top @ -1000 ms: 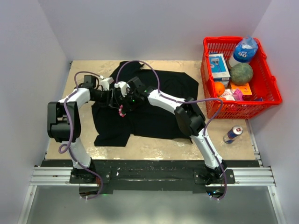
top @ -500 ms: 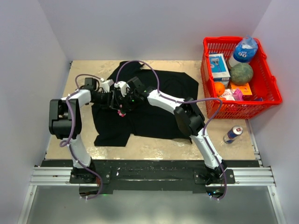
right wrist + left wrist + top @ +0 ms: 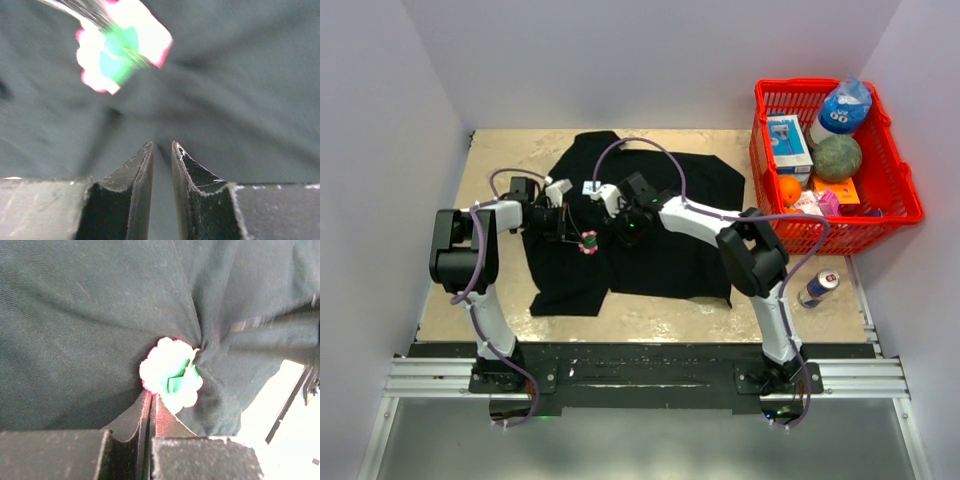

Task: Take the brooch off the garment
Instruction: Remove the brooch from the clothes.

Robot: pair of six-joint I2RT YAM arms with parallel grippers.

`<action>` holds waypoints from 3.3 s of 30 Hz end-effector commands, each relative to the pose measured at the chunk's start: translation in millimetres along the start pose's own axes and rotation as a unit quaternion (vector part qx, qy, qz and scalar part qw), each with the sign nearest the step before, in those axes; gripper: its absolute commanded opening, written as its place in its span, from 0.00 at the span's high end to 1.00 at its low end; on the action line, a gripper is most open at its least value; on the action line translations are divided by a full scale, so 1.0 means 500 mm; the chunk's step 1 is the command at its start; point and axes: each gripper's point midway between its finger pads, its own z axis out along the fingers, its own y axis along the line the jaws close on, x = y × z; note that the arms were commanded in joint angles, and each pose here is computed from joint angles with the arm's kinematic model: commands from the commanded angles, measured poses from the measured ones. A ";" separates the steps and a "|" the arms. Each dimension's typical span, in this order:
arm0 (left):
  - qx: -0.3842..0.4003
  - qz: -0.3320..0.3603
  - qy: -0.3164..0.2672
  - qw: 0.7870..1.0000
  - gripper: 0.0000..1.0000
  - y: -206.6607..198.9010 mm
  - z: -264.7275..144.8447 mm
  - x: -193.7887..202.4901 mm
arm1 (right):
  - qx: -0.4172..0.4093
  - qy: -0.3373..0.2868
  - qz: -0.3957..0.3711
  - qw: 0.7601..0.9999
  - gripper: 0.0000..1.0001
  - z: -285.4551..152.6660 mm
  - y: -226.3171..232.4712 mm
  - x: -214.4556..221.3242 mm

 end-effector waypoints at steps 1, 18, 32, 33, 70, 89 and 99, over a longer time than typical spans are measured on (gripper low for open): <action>-0.017 0.008 0.030 0.999 1.00 -0.017 0.006 0.063 | 0.066 0.022 -0.049 0.996 0.74 -0.048 -0.046 0.045; -0.011 0.015 0.029 0.999 1.00 -0.028 0.000 0.010 | -0.018 -0.122 -0.049 0.991 0.53 -0.055 0.018 -0.153; -0.001 0.016 0.017 1.000 1.00 -0.046 -0.009 -0.007 | -0.076 -0.075 -0.101 0.989 0.41 0.012 0.074 -0.086; -0.001 0.016 0.019 1.000 1.00 -0.047 -0.010 -0.007 | -0.073 -0.063 -0.113 0.989 0.41 0.014 0.071 -0.073; 0.022 0.009 -0.032 0.999 1.00 -0.081 -0.005 -0.014 | -0.062 -0.021 -0.067 0.996 1.00 0.019 0.066 -0.028; -0.001 -0.040 -0.012 0.999 1.00 -0.055 0.033 0.029 | -0.033 -0.008 -0.060 0.998 1.00 0.008 0.091 -0.027; 0.031 -0.007 -0.106 0.994 1.00 -0.142 -0.018 -0.012 | 0.025 -0.018 -0.043 0.999 1.00 -0.022 0.099 -0.064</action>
